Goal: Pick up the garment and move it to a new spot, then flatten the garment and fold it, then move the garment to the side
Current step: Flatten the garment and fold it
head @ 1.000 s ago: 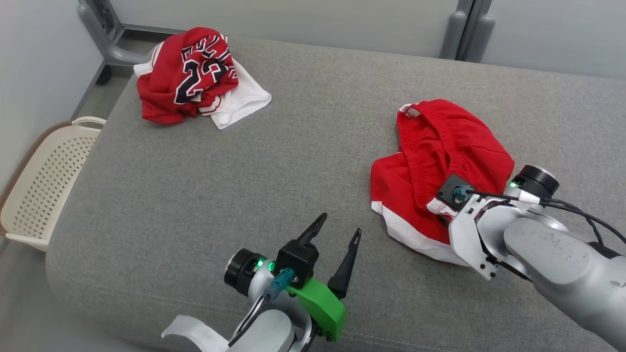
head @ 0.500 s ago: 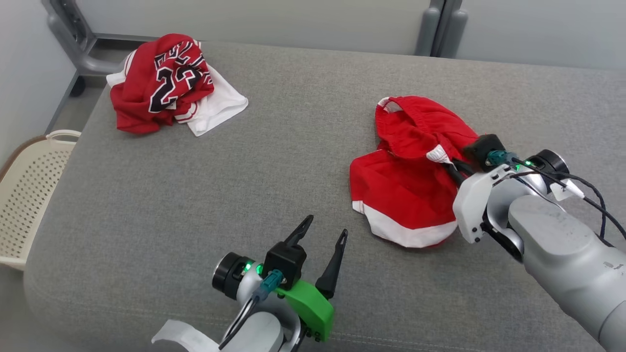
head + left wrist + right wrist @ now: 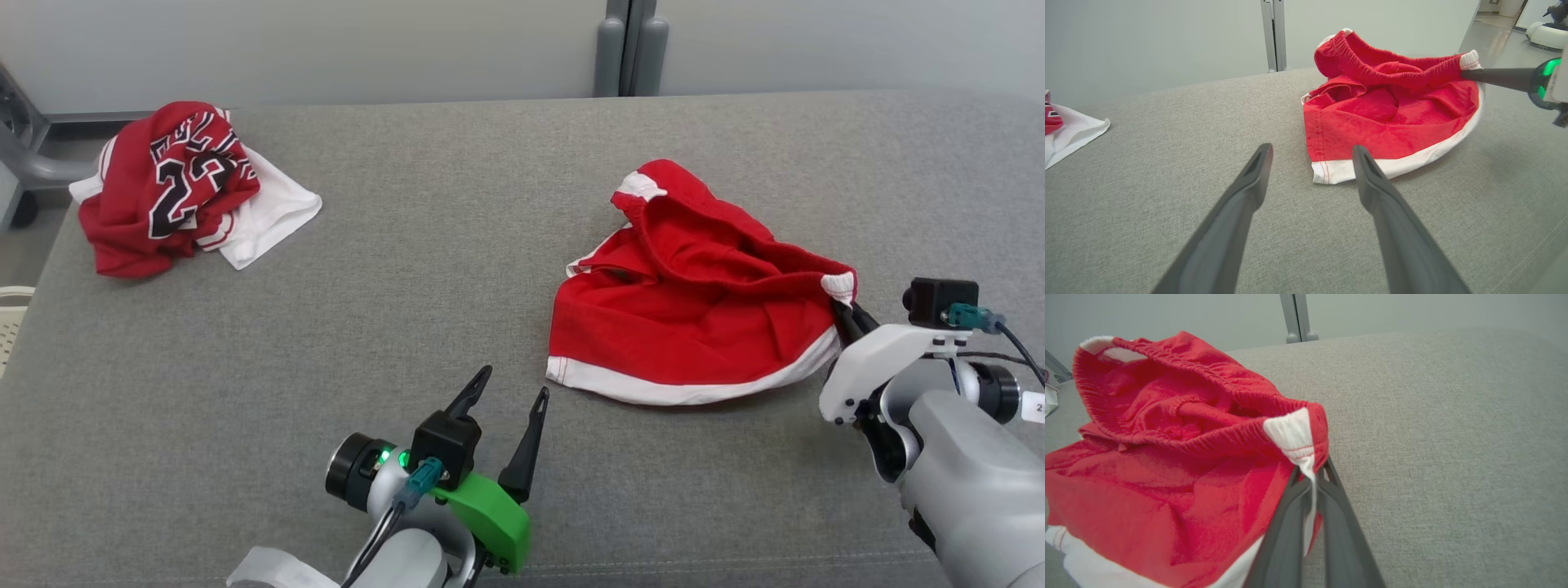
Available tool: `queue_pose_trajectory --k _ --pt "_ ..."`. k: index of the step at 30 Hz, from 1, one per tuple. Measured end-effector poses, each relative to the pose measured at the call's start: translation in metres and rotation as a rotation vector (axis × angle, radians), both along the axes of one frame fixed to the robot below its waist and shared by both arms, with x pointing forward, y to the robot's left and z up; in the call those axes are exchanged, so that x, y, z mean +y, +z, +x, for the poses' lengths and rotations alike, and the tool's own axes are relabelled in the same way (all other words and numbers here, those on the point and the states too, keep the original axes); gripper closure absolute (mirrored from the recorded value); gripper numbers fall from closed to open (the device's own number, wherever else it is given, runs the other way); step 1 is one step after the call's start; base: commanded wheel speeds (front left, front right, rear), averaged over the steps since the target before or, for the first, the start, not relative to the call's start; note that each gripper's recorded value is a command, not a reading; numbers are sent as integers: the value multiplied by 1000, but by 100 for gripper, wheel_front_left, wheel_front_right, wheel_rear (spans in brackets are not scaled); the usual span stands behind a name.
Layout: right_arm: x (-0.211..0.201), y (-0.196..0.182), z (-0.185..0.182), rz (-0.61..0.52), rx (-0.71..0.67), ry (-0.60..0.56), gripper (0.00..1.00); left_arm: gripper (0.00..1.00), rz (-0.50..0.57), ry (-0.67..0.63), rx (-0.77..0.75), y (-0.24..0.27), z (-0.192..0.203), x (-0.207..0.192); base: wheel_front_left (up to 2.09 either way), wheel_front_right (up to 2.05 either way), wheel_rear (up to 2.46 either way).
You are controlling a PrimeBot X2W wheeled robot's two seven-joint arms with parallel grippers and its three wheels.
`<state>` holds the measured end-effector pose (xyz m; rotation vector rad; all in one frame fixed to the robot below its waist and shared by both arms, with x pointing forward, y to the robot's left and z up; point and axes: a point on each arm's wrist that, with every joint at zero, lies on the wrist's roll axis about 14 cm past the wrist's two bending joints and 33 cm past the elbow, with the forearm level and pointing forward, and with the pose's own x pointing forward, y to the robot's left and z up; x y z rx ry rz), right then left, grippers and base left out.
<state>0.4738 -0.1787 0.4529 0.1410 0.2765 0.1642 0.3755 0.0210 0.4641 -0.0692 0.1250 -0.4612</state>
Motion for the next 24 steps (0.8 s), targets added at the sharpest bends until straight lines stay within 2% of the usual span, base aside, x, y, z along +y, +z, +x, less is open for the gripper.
queue_pose_trajectory --k 2,8,13,16,17,18,24 --pt "-8 -9 -8 71 22 -66 100 0 3 -10 4 -2 1 -3 0 0 0" --pt "-42 -25 -23 186 49 -234 100 0 6 -34 21 -9 5 -10 0 0 0" --pt "-47 -41 -39 224 74 -289 99 0 10 -45 31 -13 7 -12 0 0 0" --pt "-49 -44 -43 226 79 -301 55 0 12 -48 34 -14 8 -13 0 0 0" --pt "-51 -45 -45 222 80 -309 5 0 13 -49 35 -15 8 -13 0 0 0" --pt "-54 -46 -46 219 81 -317 0 0 13 -50 36 -15 9 -13 0 0 0" --pt "-66 -58 -62 185 106 -348 0 0 19 -55 42 -18 12 -14 0 0 0"
